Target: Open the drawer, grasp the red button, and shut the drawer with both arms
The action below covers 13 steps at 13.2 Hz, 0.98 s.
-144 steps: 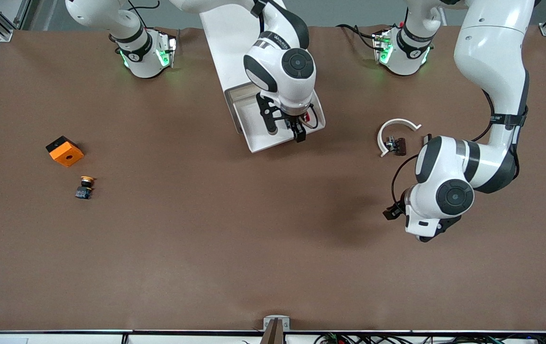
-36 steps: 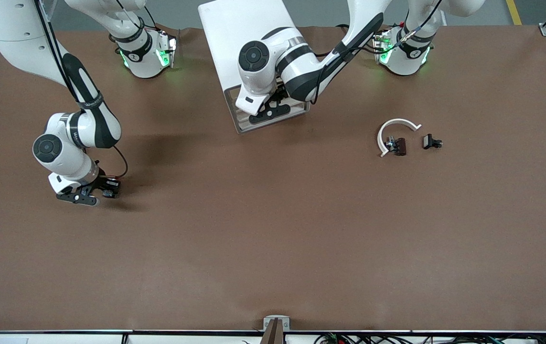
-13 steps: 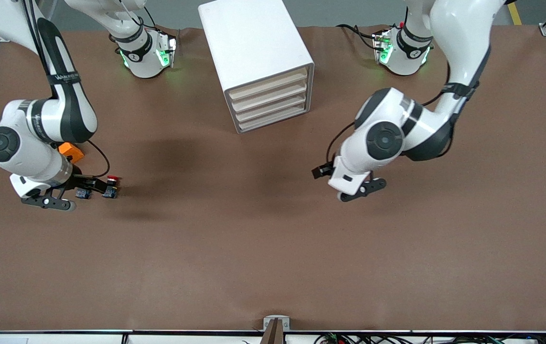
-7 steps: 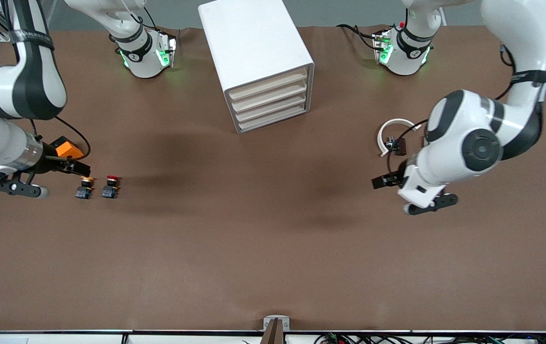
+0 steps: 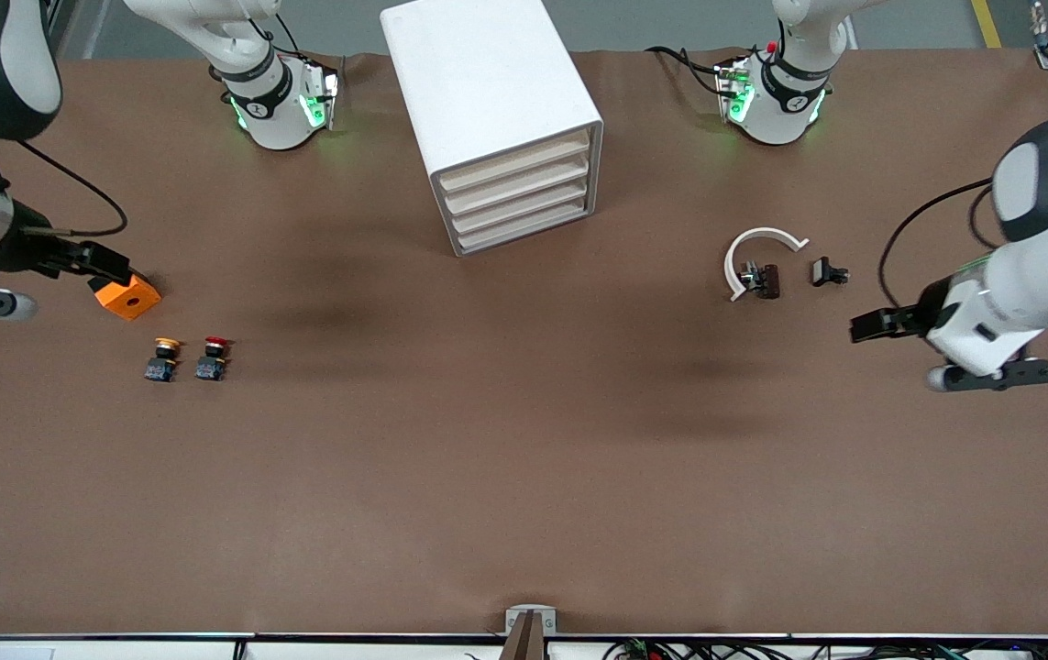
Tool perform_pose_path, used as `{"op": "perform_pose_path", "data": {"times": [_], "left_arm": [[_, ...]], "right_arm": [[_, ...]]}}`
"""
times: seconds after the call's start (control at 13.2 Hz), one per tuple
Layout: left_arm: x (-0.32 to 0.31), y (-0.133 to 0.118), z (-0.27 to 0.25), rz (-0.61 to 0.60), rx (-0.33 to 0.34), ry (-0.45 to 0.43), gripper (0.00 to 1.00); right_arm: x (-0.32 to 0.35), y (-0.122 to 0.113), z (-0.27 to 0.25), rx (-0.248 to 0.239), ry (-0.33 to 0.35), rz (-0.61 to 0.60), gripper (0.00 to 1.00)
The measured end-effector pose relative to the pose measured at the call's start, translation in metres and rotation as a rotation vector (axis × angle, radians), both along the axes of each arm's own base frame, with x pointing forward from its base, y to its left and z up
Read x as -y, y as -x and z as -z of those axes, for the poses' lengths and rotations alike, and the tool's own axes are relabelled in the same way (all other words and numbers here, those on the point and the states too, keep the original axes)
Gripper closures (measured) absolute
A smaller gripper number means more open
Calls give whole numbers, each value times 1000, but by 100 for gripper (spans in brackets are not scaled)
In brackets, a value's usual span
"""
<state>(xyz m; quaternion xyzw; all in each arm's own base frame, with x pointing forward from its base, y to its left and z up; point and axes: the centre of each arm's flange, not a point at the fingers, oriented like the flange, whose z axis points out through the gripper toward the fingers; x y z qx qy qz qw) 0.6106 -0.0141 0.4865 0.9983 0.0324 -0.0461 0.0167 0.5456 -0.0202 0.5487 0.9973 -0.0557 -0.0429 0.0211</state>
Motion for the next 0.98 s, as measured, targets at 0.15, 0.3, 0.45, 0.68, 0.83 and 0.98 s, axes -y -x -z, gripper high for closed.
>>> {"op": "perform_pose_path", "data": {"times": [0.15, 0.3, 0.45, 0.68, 0.83, 0.98], "left_arm": [[-27, 12, -29, 15, 28, -21, 0], [-39, 22, -52, 24, 50, -40, 0], [-44, 31, -70, 28, 66, -57, 0], [-42, 38, -83, 32, 78, -70, 0], [-42, 38, -83, 33, 78, -70, 0], [-42, 38, -83, 33, 78, -70, 0]], "right_arm": [[-1, 7, -10, 1, -1, -3, 0], [-2, 7, -14, 9, -1, -7, 0], [-1, 7, -18, 12, -1, -6, 0], [-3, 10, -33, 1, -1, -8, 0], [-3, 8, -53, 36, 0, -7, 0], [3, 8, -67, 56, 0, 3, 0]]}}
